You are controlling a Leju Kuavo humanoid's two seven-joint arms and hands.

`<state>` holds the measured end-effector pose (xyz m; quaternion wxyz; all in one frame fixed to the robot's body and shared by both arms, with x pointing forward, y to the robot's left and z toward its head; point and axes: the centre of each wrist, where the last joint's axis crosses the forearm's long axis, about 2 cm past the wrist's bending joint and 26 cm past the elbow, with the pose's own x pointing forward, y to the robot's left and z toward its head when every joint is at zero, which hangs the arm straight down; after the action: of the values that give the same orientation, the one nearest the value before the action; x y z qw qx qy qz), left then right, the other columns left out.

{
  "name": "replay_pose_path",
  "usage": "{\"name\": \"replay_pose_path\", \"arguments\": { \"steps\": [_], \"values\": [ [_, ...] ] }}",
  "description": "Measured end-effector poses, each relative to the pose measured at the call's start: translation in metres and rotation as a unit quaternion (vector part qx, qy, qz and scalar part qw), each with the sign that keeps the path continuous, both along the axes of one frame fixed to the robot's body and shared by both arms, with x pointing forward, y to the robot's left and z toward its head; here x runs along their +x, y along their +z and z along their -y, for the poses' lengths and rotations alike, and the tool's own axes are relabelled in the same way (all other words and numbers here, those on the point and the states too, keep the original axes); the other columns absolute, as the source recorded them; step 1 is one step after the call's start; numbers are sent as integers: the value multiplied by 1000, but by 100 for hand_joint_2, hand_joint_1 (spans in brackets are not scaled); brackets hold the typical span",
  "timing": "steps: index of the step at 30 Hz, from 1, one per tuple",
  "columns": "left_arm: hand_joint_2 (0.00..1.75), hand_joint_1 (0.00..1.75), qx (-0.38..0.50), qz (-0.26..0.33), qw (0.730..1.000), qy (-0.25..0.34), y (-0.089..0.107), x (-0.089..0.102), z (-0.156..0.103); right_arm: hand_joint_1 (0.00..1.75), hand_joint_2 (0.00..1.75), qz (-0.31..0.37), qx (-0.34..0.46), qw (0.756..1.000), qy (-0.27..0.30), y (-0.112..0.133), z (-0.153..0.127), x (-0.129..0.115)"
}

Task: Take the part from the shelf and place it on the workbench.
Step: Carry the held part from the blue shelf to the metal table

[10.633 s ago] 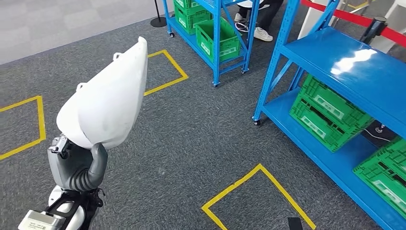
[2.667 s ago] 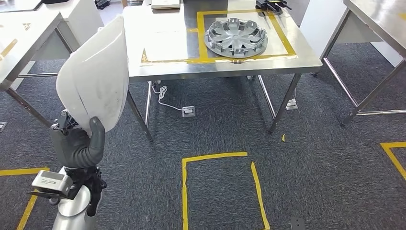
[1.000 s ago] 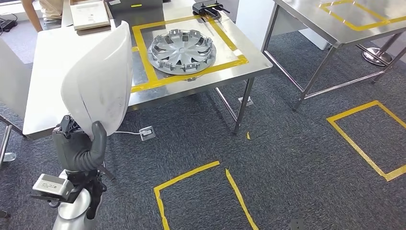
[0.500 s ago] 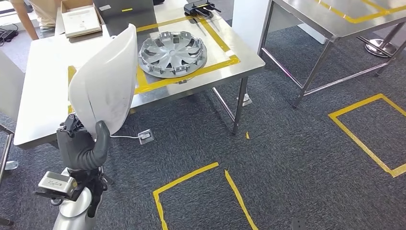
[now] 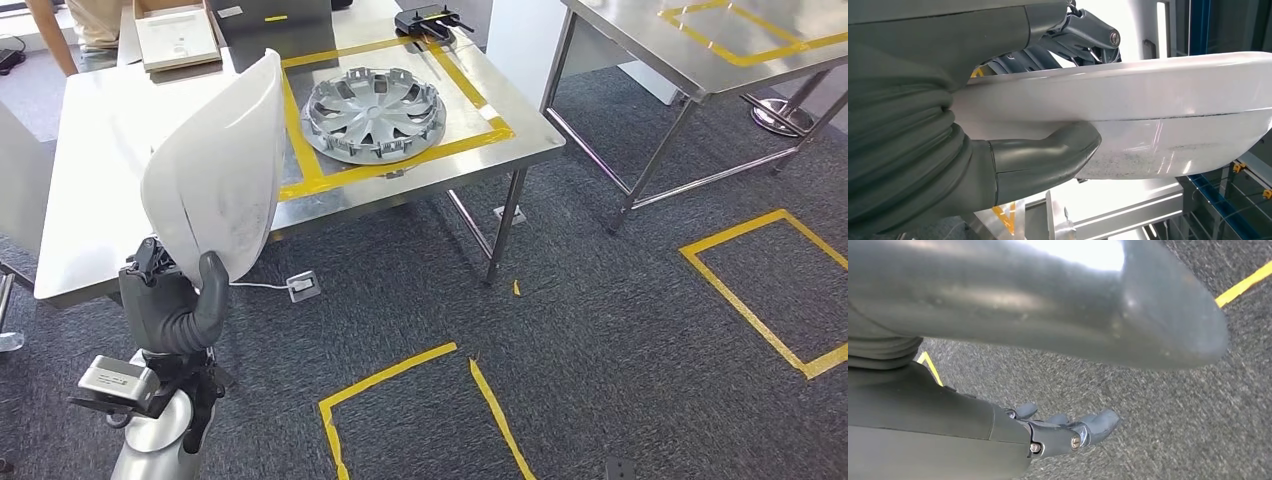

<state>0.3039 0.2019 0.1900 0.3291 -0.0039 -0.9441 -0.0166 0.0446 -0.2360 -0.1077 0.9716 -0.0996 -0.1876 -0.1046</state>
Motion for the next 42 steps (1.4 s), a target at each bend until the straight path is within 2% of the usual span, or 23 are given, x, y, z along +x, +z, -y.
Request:
{"name": "replay_pose_path", "arguments": {
  "steps": [42],
  "values": [
    [175,175,-6,-2,1000,6,-2,-3,-5,0,0,-19,1,1000,8,-1,6,0]
  ]
}}
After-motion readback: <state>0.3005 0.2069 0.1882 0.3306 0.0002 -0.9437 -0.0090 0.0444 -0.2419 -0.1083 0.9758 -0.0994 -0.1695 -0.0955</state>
